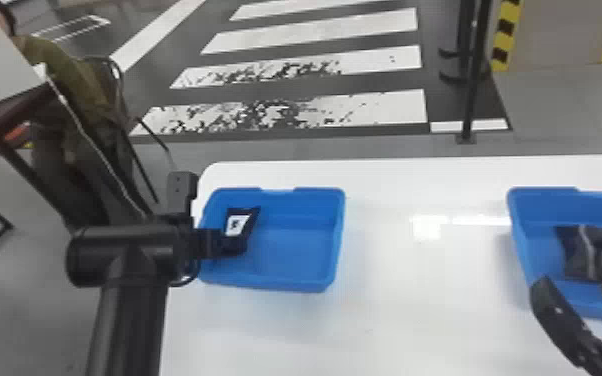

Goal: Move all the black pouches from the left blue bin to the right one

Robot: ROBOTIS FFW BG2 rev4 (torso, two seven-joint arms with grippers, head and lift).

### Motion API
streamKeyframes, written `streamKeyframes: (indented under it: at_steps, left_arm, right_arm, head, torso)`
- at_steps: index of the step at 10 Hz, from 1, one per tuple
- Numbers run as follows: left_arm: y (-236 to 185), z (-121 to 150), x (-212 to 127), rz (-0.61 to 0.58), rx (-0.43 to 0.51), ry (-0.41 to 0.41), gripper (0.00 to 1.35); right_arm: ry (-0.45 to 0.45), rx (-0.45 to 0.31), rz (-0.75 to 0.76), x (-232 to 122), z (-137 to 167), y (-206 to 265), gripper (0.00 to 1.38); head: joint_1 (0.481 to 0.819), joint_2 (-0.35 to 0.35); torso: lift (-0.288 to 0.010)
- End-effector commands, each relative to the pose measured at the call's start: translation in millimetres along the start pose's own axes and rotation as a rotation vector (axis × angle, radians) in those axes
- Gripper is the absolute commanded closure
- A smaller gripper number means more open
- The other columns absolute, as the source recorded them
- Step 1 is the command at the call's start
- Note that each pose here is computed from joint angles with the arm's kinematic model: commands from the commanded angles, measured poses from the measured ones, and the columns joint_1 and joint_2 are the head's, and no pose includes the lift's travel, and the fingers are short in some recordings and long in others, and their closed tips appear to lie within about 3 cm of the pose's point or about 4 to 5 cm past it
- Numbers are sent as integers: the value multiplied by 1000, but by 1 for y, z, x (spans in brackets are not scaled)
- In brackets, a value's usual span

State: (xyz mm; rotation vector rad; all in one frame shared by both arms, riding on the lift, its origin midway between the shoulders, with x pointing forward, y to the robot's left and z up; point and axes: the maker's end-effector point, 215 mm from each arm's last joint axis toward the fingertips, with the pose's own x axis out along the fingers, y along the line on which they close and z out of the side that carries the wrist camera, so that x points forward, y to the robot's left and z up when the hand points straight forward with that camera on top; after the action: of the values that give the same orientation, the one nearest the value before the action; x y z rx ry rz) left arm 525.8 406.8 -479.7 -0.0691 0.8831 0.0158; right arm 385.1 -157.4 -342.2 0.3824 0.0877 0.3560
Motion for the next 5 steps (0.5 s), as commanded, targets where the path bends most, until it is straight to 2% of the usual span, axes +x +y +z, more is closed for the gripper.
streamKeyframes:
  at_steps: [1,3,5]
  left_arm:
    - [3,-10,2,8,7,7,1225]
    - [-11,2,-13,-16,62,-60,1213]
    - [-59,34,-55,-78,164,-203,1213]
  right_arm:
    - [1,8,0,0,-1,0,157]
    - [-3,9,7,0,3,3,163]
    - [-5,9,38,3,9,11,163]
  head:
    - [695,296]
    - [695,302]
    - [695,290]
  torso:
    - [-140]
    - [-140]
    - [-140]
